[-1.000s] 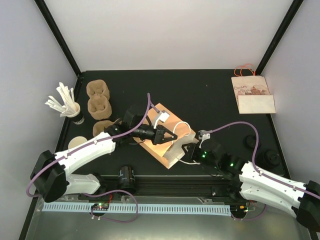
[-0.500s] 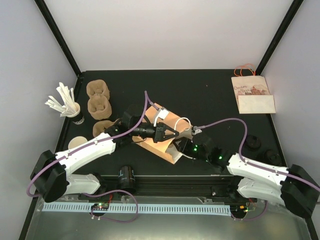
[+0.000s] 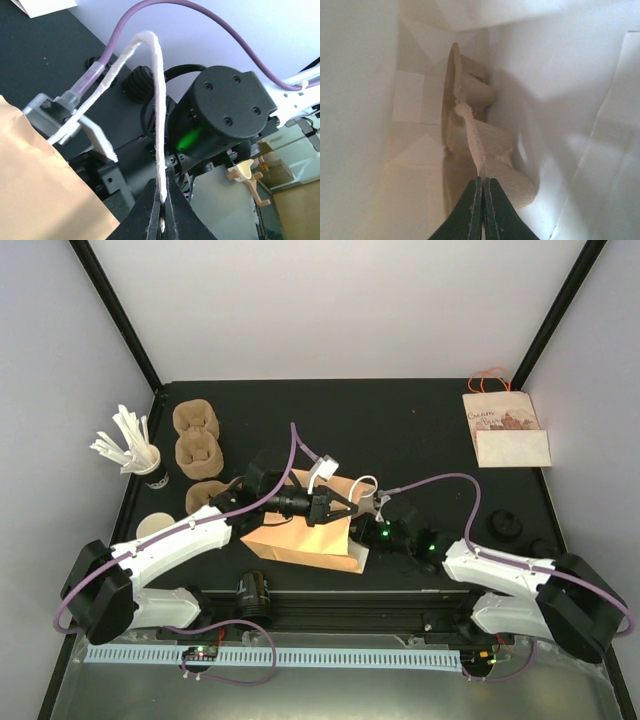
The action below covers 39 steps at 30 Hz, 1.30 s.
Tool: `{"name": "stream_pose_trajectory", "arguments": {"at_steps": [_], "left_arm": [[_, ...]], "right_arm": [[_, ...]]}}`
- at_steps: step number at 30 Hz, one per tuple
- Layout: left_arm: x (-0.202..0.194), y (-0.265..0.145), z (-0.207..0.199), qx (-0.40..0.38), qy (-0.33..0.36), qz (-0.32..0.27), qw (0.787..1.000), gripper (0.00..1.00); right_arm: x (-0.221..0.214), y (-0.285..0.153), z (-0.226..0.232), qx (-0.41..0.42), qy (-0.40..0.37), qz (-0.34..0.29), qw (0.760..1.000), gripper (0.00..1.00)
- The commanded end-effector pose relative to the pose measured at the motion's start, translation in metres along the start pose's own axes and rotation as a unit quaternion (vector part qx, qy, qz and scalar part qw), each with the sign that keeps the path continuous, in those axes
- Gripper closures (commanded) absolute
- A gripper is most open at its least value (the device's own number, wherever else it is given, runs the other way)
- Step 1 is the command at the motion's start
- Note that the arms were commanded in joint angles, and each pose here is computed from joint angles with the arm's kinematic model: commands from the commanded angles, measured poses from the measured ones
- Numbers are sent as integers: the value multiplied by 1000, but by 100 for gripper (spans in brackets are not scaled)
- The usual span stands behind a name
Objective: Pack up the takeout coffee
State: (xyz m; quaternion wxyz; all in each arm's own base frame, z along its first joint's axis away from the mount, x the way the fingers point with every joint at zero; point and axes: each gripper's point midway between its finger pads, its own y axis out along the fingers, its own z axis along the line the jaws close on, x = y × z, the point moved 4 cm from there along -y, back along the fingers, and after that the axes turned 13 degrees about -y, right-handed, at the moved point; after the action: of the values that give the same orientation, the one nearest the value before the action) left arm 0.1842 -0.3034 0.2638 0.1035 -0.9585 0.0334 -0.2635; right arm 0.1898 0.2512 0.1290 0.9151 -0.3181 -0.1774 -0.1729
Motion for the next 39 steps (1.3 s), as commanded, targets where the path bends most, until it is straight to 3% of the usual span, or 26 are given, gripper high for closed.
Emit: {"name": "stream_pose_trajectory", "arguments": {"at_steps": [1, 9, 14, 18, 22, 27, 31, 39], "left_arm": [[8, 2, -4, 10, 30, -6, 999, 98], [10, 1, 13, 57, 26, -10, 998, 98], [7, -3, -2, 18, 47, 1, 999, 98], [7, -8, 12, 73, 45, -9, 996, 98], [17, -16, 44, 163, -14, -49, 985, 98], [58, -18, 53, 190, -9, -109, 976, 98], [98, -15, 59, 201, -1, -134, 970, 98], [166, -27, 57, 156, -6, -193, 969, 98]], "right_arm": [[11, -12, 8, 5, -11, -14, 1000, 99], [30, -62, -8, -66, -49, -78, 994, 99], [33, -76, -13, -53, -55, -79, 994, 99], [36, -83, -13, -66, -61, -79, 993, 99], [51, -104, -6, -91, -95, -99, 986, 99], [52, -138, 10, -130, -136, -51, 981, 99], [55, -165, 24, -137, -151, -50, 978, 99], [86, -228, 55, -151, -158, -166, 962, 99]]}}
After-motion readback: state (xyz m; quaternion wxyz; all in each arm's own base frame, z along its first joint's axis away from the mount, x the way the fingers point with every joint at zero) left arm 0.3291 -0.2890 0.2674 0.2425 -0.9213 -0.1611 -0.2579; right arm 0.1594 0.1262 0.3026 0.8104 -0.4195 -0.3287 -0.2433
